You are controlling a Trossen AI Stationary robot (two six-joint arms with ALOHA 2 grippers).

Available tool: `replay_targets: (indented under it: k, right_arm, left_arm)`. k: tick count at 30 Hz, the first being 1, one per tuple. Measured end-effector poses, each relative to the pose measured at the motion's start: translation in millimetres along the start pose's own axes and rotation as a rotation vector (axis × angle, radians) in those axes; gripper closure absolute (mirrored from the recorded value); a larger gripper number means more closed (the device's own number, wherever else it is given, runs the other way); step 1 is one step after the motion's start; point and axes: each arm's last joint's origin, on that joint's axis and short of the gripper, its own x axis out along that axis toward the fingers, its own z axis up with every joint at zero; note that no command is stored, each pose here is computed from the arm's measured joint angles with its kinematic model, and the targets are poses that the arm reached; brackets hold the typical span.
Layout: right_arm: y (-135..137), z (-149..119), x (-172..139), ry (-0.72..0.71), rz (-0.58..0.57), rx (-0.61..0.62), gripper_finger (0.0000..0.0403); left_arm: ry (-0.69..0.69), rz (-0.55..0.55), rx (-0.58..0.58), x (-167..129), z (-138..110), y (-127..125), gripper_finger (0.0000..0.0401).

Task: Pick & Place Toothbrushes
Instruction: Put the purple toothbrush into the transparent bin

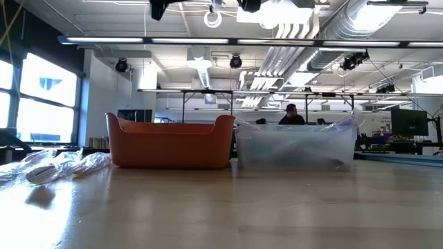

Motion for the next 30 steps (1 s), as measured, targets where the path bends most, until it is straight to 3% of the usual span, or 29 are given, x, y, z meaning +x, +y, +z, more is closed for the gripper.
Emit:
replay_targets:
  k: [7,15,21,30]
  right_arm:
    - [-9.6,5.7,-18.8,0.051,-0.085,0.012,0.0362]
    - [-8.6,-3.3,-60.4,0.269,-0.351,-0.033,0.0362]
    - [-12.0,-19.2,-70.7,0.427,-0.519,-0.049,0.0362]
    - [-33.3,-64.8,-59.1,0.543,-0.567,-0.044,0.0362]
  left_arm:
    - [0.061,-0.007,0.039,-23.9,0.1,-4.5,0.0211]
    - [0.066,0.135,0.031,-42.7,-4.4,-3.6,0.0211]
    - [0.099,0.165,0.044,-43.2,-8.3,-0.3,0.0211]
    - [0.110,0.171,0.052,-43.4,-9.3,0.5,0.0211]
